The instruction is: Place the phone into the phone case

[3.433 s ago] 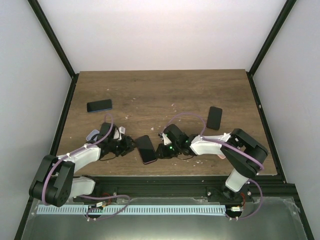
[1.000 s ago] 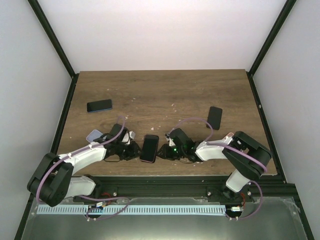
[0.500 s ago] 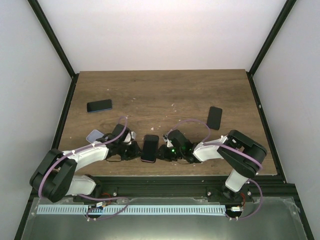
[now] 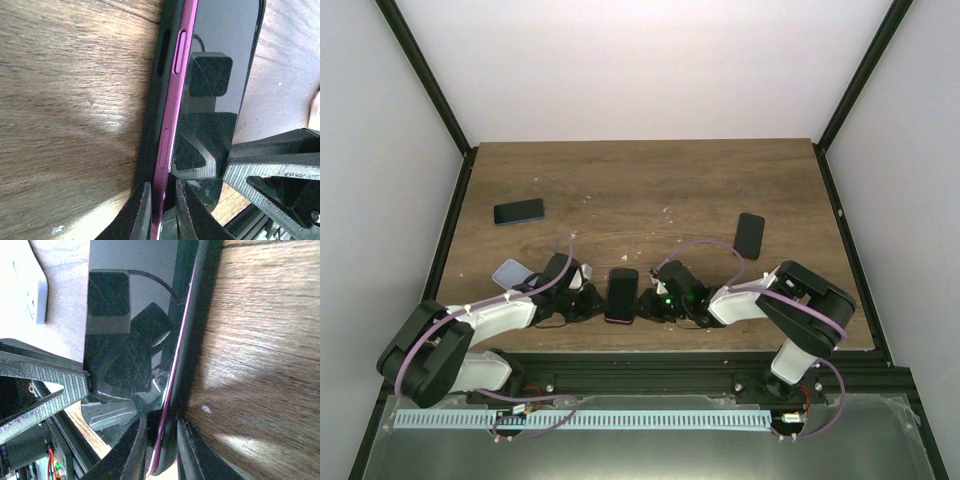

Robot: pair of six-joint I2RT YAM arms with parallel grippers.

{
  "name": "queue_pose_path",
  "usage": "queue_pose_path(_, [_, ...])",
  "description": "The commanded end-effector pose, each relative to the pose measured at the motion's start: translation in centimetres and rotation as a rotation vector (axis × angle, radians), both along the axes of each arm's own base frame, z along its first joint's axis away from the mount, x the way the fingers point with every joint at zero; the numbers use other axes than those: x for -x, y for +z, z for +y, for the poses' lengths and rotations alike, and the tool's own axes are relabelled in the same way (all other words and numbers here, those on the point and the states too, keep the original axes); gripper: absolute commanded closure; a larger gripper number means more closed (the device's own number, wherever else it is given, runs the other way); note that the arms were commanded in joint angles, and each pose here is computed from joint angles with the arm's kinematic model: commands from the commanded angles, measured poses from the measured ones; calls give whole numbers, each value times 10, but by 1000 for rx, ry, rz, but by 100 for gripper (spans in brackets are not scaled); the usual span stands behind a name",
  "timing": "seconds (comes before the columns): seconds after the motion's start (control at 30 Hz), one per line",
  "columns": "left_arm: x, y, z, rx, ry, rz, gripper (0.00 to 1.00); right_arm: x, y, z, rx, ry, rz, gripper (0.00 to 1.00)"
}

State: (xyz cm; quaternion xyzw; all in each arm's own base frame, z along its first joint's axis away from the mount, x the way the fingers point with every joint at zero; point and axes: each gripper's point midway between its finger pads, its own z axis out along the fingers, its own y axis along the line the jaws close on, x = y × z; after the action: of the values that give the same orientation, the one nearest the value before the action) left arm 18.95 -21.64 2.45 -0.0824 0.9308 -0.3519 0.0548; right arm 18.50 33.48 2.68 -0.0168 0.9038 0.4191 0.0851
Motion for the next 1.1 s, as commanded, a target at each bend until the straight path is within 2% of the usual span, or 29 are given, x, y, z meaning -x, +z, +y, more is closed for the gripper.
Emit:
queue_pose_path(0.0, [5,-20,-7,20,22,7,92,10,-4,6,-18,20,1,84])
queue_pose_path(0.2, [-3,-10,-13,62,26,-37,92,10,-3,6,-22,19,-2,86])
queue_pose_path(0.4, [-10,1,-21,79,36,-67,92,20,19,23,-106,68,-3,85])
queue_pose_path(0.67, [2,-26,-12,32,56,-12,93,22,-20,10,17,19,42,91])
queue_pose_path(0.8, [4,-22,-15,46,48,-17,92,26,-32,3,51,5,73,94])
queue_pose_path(0.93, [4,-10,-22,58,27,-25,87,22,-24,6,49,16,42,94])
queue_pose_path(1.07, [-5,3,-19,5,15,-69,77,11,5,8,24,23,-68,85])
